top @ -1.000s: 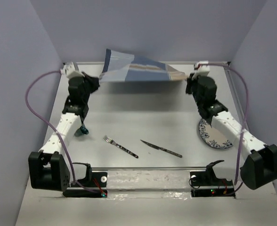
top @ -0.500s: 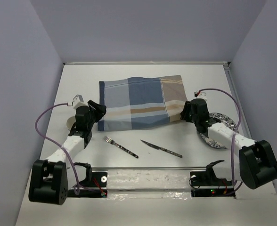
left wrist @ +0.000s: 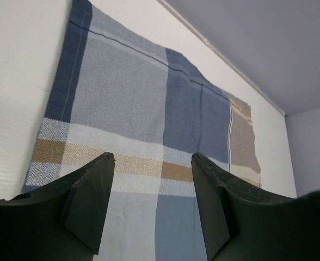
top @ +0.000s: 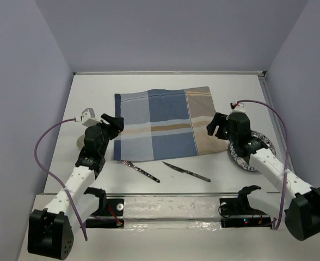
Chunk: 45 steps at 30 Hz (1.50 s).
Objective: Set the dinner table for one person
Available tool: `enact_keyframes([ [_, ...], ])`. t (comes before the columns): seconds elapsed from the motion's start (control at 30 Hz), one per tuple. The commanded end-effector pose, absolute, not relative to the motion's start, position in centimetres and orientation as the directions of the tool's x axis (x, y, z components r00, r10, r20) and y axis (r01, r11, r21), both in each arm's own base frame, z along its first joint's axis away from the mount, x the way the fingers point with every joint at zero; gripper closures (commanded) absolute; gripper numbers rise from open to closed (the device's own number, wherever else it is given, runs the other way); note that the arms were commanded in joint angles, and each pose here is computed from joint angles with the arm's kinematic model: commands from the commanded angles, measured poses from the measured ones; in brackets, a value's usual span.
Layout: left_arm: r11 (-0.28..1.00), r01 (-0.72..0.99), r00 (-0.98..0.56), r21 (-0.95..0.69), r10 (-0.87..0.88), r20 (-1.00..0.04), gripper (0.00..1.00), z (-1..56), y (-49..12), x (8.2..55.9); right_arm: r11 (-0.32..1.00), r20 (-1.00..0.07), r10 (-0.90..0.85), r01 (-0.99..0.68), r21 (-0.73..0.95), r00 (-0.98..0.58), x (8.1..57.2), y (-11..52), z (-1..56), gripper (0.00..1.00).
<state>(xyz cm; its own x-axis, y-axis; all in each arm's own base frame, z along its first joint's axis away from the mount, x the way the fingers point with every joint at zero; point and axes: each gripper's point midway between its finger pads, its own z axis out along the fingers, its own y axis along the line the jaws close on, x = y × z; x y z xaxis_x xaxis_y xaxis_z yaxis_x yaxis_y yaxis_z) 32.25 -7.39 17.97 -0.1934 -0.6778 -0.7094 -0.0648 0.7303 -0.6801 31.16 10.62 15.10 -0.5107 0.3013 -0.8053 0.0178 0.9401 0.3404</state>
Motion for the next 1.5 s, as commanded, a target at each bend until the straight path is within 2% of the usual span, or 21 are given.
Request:
enact_keyframes([
  [0.0, 0.797, -0.086, -0.193, -0.597, -0.602, -0.775, 0.32, 19.1, -8.6, 33.7, 0.957, -0.823, 0.243, -0.009, 0.289, -0.514, 33.7, 11.2, 16.5, 0.23],
  [0.17, 0.825, -0.064, -0.207, -0.561, -0.561, -0.801, 0.32, 19.9, -10.9, 34.0, 0.953, -0.791, 0.154, -0.123, 0.278, -0.592, 37.2, 16.1, 14.2, 0.28],
  [0.23, 0.824, -0.029, -0.216, -0.566, -0.558, -0.801, 0.32, 21.1, -11.5, 33.6, 0.946, -0.797, 0.052, -0.227, 0.233, -0.602, 37.3, 21.1, 13.7, 0.3],
  [0.33, 0.813, 0.067, -0.196, -0.579, -0.558, -0.806, 0.33, 25.5, -12.4, 32.6, 0.901, -0.786, -0.101, -0.391, 0.188, -0.61, 35.8, 27.6, 11.8, 0.41],
  [0.4, 0.817, 0.141, -0.178, -0.559, -0.534, -0.826, 0.33, 29.0, -12.6, 31.4, 0.868, -0.798, -0.129, -0.456, 0.197, -0.589, 35.6, 31.0, 12.3, 0.45],
  [0.47, 0.822, 0.178, -0.166, -0.54, -0.516, -0.84, 0.32, 30.9, -12.6, 30.5, 0.841, -0.784, -0.184, -0.508, 0.188, -0.594, 34.5, 34.1, 10.4, 0.46],
  [0.57, 0.853, 0.215, -0.117, -0.476, -0.462, -0.879, 0.32, 34.4, -11.7, 29.0, 0.824, -0.802, -0.193, -0.537, 0.179, -0.565, 34.4, 37.9, 10.9, 0.46],
  [0.7, 0.894, 0.214, -0.065, -0.393, -0.389, -0.919, 0.29, 37.2, -10.4, 28.1, 0.839, -0.811, -0.173, -0.515, 0.176, -0.559, 36.8, 42.0, 8.9, 0.44],
  [0.87, 0.896, 0.215, -0.043, -0.388, -0.388, -0.92, 0.28, 36.5, -10.0, 27.6, 0.902, -0.811, -0.092, -0.393, 0.178, -0.577, 39.8, 43.0, 6.8, 0.47],
  [0.97, 0.905, 0.201, -0.031, -0.375, -0.376, -0.926, 0.27, 36.1, -9.5, 27.7, 0.946, -0.818, -0.021, -0.277, 0.17, -0.575, 41.9, 43.0, 6.0, 0.56],
  [1.07, 0.911, 0.191, -0.018, -0.365, -0.369, -0.929, 0.27, 36.0, -8.9, 27.7, 0.965, -0.808, 0.033, -0.191, 0.179, -0.589, 43.1, 43.3, 4.6, 0.56],
  [1.23, 0.912, 0.182, -0.012, -0.367, -0.372, -0.928, 0.27, 35.6, -8.3, 27.7, 0.966, -0.815, 0.114, -0.129, 0.225, -0.568, 45.9, 44.3, 5.8, 0.51],
  [1.37, 0.908, 0.188, -0.006, -0.376, -0.381, -0.924, 0.26, 35.5, -8.3, 27.4, 0.95, -0.835, 0.087, -0.208, 0.234, -0.543, 45.4, 44.5, 8.6, 0.51],
  [1.47, 0.896, 0.211, -0.02, -0.391, -0.395, -0.918, 0.26, 35.4, -8.8, 27.3, 0.926, -0.849, 0.068, -0.284, 0.25, -0.524, 43.4, 43.6, 12.0, 0.37],
])
